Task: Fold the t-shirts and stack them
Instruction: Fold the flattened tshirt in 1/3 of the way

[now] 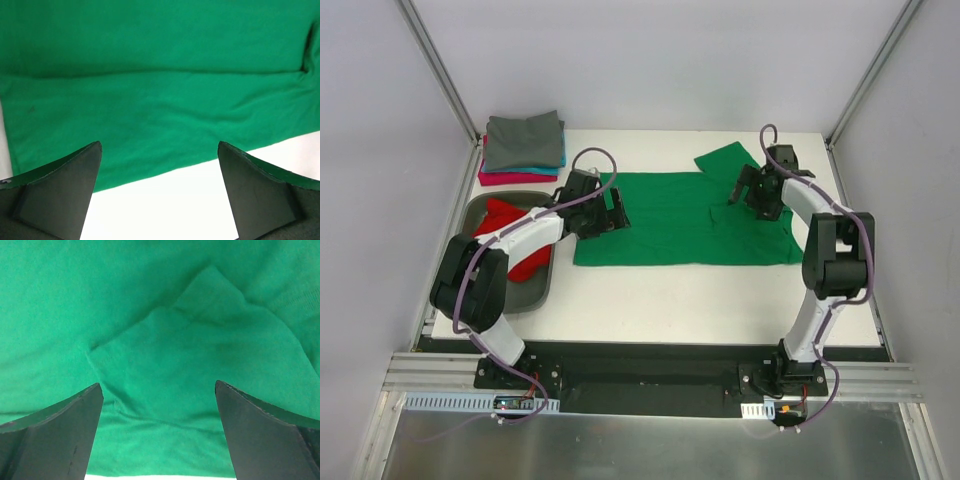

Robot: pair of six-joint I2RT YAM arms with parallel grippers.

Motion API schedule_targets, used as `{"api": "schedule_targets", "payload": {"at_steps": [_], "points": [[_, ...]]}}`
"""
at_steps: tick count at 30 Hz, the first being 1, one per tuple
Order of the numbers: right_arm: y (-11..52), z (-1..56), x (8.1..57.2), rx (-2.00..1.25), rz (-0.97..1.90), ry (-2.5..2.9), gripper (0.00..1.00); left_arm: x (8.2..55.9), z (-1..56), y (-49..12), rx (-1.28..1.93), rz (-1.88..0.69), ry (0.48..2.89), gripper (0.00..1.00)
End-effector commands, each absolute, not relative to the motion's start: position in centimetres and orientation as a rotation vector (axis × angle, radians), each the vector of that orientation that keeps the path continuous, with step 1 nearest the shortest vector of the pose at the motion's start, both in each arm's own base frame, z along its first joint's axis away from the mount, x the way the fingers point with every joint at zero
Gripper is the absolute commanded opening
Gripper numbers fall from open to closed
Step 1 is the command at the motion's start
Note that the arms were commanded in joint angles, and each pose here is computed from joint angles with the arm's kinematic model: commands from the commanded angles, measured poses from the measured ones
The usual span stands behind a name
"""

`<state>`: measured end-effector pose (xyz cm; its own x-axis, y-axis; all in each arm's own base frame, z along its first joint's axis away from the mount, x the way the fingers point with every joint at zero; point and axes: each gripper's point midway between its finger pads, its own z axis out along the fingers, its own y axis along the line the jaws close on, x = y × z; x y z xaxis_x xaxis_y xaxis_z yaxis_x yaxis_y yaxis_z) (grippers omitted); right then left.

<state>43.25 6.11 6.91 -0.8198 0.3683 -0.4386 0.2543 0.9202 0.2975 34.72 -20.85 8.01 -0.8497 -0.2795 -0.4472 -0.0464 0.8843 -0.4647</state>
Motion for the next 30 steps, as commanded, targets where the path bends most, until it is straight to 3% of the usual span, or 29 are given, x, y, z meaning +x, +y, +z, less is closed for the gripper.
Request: {"api": "schedule_targets", "payload": {"at_steps": [1, 6, 13, 17, 24, 30], "points": [[6.4, 6.6, 47.2, 0.424, 0.322, 2.532, 0.96, 36.6, 8.0, -21.8, -0.194, -0.623, 2.533, 0.99], [4.1, 6.5, 52.2, 0.479, 0.215, 2.448, 0.96, 36.4, 5.7, -21.2, -0.217, -0.603, 2.591, 0.99], [3.4, 11.4, 56.2, 0.391, 0.19, 2.302, 0.96, 35.4, 3.4, -20.4, -0.261, -0.581, 2.653, 0.99], [5.8, 11.2, 54.0, 0.324, 0.307, 2.34, 0.96, 35.3, 3.1, -20.7, -0.265, -0.601, 2.667, 0.99], [4.9, 8.3, 45.5, 0.474, 0.282, 2.377, 0.96, 33.6, 2.0, -19.8, -0.289, -0.568, 2.702, 0.99], [5.6, 2.8, 38.2, 0.615, 0.344, 2.541, 0.96, 31.0, 0.5, -18.8, -0.33, -0.549, 2.751, 0.99]]}}
